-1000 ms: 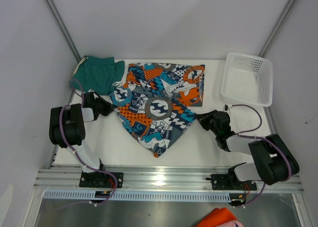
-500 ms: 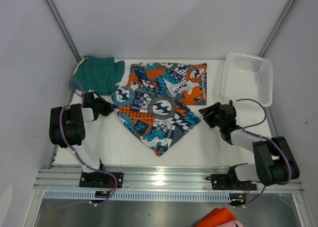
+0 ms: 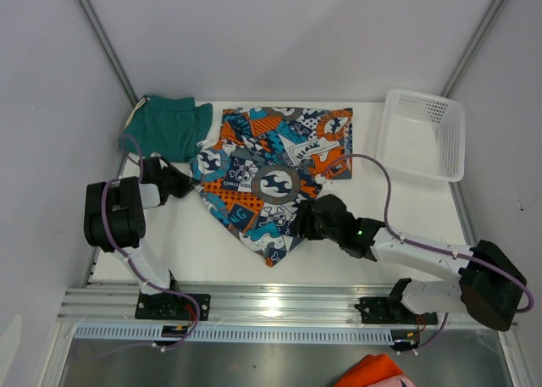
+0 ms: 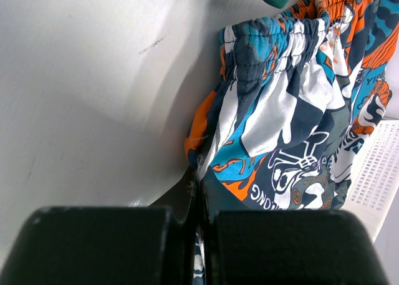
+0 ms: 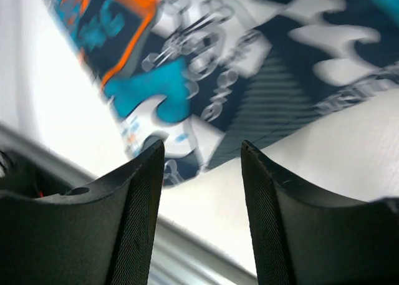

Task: Fold and stack the shorts

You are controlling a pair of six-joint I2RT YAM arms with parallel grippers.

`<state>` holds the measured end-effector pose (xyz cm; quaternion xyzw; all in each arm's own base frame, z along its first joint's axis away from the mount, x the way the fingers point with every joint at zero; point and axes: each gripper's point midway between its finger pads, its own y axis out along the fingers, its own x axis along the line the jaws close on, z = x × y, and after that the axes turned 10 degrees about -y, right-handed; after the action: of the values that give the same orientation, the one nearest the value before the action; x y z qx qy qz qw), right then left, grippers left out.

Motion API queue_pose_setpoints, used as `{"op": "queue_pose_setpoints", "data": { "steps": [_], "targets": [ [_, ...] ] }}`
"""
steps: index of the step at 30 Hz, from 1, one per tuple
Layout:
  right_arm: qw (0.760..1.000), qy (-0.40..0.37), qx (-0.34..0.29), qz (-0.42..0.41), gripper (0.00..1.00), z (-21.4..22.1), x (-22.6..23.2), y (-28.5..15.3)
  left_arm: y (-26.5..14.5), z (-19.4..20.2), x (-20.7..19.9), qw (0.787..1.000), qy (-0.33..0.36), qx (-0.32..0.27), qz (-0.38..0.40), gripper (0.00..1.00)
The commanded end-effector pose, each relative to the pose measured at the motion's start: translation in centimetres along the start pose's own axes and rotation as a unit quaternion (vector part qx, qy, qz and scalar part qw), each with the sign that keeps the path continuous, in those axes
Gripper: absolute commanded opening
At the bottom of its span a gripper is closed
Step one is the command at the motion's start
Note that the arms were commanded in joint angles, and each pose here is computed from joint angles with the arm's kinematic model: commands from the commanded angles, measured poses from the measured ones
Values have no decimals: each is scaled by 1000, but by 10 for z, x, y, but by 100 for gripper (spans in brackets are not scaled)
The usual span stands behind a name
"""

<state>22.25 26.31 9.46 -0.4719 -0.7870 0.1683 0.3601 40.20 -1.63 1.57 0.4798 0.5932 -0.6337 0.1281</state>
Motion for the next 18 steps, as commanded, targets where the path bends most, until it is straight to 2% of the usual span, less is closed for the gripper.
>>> {"op": "queue_pose_setpoints", "data": {
  "steps": [1, 5, 10, 15, 18],
  "targets": [
    [985, -159, 3, 63, 54, 6, 17, -10, -1, -3, 8, 1000, -1, -8, -10, 0],
    [963, -256, 12, 84, 54, 27, 46, -15, -1, -3, 8, 1000, -1, -9, -10, 0],
    [922, -369, 37, 115, 54, 56, 80, -5, -1, -3, 8, 1000, 0, -10, -11, 0],
    [893, -422, 57, 143, 56, 75, 89, 7, -1, -4, 7, 1000, 1, -12, -10, 0],
    [884, -437, 63, 151, 57, 80, 92, 15, -2, -3, 8, 1000, 1, -12, -10, 0]
  ]
}}
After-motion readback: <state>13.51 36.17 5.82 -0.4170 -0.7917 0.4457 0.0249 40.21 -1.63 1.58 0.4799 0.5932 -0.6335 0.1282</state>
